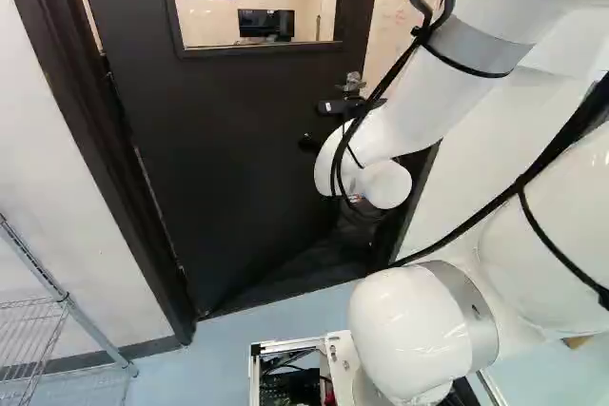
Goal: Open the door and move inside
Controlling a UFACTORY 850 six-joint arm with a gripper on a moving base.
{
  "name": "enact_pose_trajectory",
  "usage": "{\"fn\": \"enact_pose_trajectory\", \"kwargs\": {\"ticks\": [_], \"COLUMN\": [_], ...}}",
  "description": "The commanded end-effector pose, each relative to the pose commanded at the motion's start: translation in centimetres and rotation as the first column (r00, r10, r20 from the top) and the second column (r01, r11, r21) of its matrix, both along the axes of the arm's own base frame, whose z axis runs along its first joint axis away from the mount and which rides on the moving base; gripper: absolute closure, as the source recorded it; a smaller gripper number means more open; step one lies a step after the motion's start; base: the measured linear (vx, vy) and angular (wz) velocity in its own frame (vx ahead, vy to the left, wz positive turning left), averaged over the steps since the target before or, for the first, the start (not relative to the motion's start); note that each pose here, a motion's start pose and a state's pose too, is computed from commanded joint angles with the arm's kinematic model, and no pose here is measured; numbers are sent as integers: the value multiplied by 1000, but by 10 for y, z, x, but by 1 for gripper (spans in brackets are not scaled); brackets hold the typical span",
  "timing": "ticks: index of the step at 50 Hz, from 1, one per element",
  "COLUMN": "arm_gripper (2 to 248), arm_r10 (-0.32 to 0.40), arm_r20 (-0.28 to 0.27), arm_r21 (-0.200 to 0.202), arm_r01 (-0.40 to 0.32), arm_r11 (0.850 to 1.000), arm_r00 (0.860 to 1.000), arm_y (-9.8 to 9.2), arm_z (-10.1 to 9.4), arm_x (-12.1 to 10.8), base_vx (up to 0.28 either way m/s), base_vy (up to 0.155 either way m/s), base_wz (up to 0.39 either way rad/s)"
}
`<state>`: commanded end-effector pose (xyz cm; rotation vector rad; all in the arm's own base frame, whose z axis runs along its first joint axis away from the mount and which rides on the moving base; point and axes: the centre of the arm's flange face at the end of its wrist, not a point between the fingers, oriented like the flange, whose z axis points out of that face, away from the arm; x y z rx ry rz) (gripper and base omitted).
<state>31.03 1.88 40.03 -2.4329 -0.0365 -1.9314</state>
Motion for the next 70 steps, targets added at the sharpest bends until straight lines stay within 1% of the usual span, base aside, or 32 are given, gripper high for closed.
{"fn": "enact_pose_trajectory", "kwargs": {"ticks": [37,70], "arm_gripper": [3,3], "arm_r10": [0,-6], "arm_r20": [0,-1], "arm_r21": [0,5], "arm_r01": [0,6], "arm_r11": [1000,1000], "arm_r00": [1000,1000], "arm_y": [0,1], "arm_z": [0,0], "arm_x": [0,3], "base_vx": [110,1], "base_vy": [82,1], "base_wz": [-20,0]}}
